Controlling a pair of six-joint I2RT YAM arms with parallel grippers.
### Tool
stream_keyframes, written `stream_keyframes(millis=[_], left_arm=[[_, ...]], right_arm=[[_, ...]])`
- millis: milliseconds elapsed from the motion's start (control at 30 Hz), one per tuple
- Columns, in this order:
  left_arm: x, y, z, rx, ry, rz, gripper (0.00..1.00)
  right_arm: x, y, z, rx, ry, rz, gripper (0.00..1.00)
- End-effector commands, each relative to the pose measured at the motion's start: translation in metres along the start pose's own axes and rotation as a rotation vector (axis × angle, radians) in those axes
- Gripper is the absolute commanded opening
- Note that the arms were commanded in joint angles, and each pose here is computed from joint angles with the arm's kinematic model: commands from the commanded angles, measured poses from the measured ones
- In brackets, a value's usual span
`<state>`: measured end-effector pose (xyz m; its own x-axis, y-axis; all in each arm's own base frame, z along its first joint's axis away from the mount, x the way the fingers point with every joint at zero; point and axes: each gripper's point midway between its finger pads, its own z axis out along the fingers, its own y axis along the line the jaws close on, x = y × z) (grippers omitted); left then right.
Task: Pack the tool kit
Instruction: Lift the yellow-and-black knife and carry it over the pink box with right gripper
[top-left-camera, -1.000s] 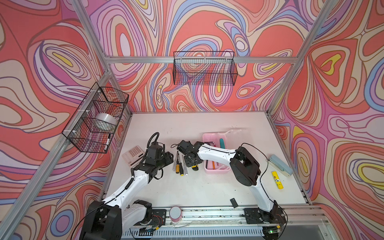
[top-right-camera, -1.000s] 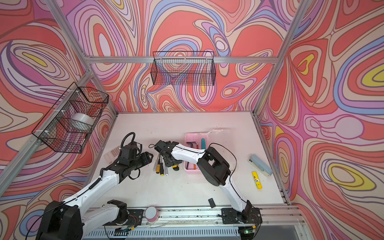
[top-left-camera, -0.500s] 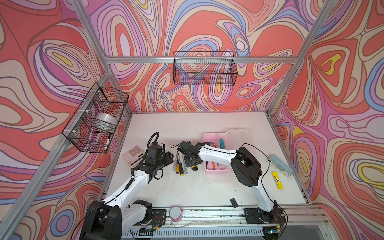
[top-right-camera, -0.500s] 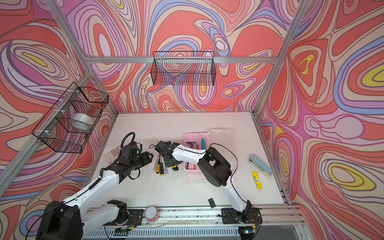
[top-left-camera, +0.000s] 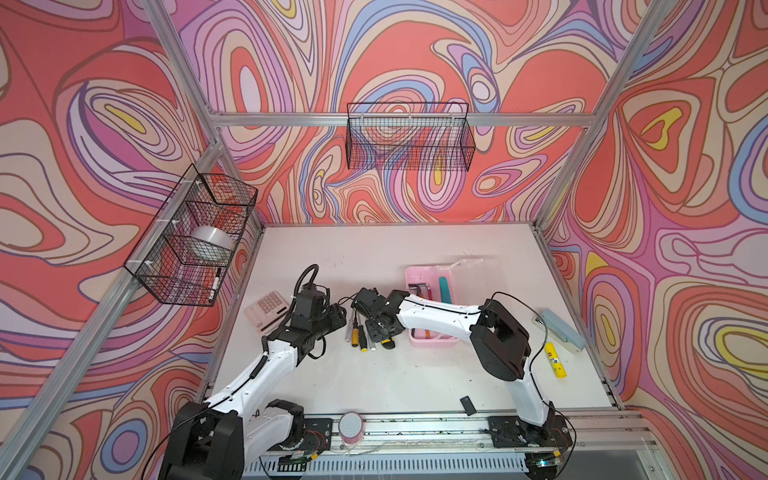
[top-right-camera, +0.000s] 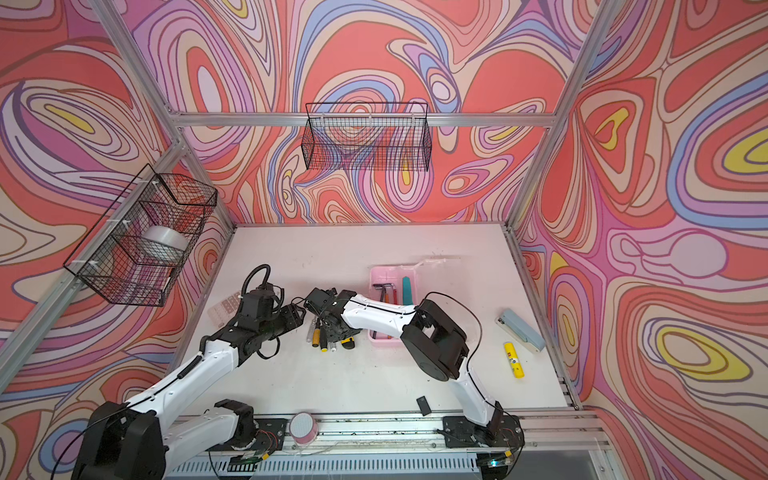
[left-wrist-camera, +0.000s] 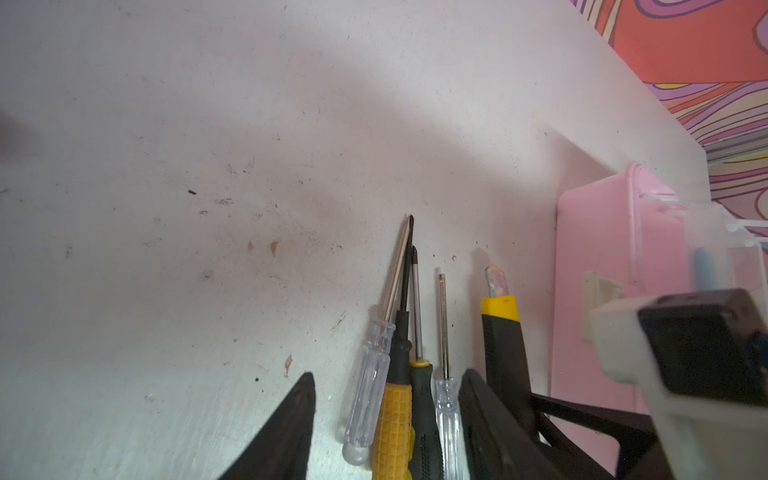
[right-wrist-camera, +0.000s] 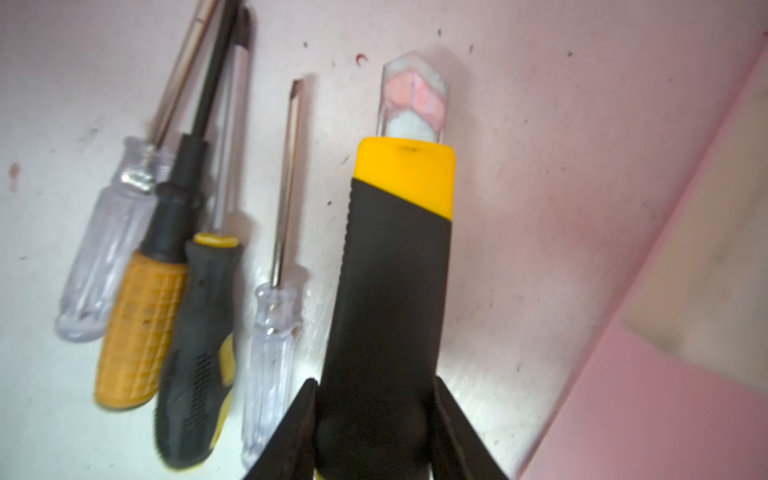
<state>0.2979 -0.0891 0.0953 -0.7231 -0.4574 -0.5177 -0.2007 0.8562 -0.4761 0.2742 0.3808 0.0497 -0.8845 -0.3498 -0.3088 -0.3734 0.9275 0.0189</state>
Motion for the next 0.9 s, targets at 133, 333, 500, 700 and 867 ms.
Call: stream_keyframes(millis=[133, 333, 500, 700, 867], left_arm=[[-0.018, 0.004, -0.014, -0.056, -0.061, 0.027, 0.56], [-0.016, 0.003, -0.015, -0.045, -0.057, 0.019, 0.56], [-0.015, 0.003, -0.014, -0.041, -0.051, 0.016, 0.56], [-0.016, -0.002, -0.01, -0.021, -0.043, 0.007, 0.56], [-0.018, -0.003, -0.01, -0.022, -0.046, 0.008, 0.56]], right_arm=[[0.007, 0.009, -0.046, -0.012, -0.042, -0.026, 0.34], [0.01, -0.005, -0.081, 0.008, -0.101, 0.012, 0.34], [0.008, -0.035, -0.112, 0.086, -0.167, 0.041, 0.34], [-0.003, -0.097, -0.125, 0.175, -0.199, 0.109, 0.34], [-0.014, -0.156, -0.116, 0.229, -0.2, 0.184, 0.34]])
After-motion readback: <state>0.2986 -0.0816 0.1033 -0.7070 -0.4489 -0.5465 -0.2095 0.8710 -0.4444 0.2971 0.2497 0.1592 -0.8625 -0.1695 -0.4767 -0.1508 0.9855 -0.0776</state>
